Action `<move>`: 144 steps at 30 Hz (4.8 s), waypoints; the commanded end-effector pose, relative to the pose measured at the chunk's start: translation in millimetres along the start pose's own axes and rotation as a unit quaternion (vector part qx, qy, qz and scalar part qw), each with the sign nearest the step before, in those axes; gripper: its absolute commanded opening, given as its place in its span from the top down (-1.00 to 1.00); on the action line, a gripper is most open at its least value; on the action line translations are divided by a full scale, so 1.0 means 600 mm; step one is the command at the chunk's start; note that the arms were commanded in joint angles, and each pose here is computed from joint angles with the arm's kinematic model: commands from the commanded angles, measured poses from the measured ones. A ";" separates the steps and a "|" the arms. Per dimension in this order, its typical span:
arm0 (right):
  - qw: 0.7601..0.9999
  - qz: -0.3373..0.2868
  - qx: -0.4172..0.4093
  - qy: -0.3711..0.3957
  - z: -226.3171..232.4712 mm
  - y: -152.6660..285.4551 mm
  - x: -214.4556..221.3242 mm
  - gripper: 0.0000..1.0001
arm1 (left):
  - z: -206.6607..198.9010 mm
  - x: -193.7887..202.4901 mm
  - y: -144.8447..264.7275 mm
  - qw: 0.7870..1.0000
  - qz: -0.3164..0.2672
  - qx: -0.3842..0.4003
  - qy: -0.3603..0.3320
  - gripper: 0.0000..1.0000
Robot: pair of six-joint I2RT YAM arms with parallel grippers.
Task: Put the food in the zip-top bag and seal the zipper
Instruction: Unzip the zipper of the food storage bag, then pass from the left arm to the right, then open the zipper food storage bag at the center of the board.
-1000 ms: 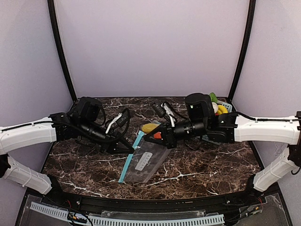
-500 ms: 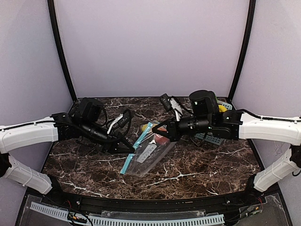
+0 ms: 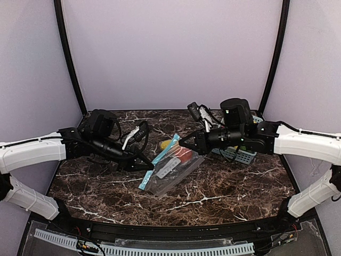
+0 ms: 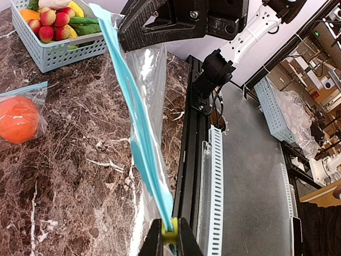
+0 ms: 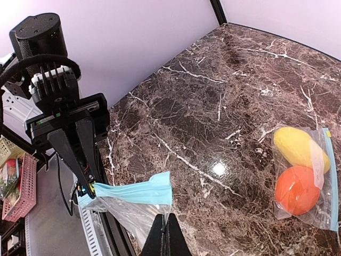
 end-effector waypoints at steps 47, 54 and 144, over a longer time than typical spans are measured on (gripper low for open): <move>0.985 -0.021 0.052 -0.164 0.012 -0.146 0.022 -0.08 | 0.102 0.125 -0.032 0.928 0.056 -0.342 0.138 0.99; 0.984 -0.008 0.047 -0.171 0.010 -0.173 0.036 0.15 | 0.101 0.124 -0.043 0.929 0.054 -0.338 0.140 0.99; 0.986 -0.004 0.043 -0.164 -0.031 -0.186 0.068 1.00 | 0.140 0.060 -0.054 0.932 -0.041 -0.293 0.209 0.11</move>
Point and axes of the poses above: each gripper's point midway between its finger pads, its own y axis back along the fingers, its own z axis along the line the jaws close on, x = y × z, the point moved 3 cm from there along y, back along the fingers, and after that the axes turned 9 degrees about -y, right-handed, at the moved point
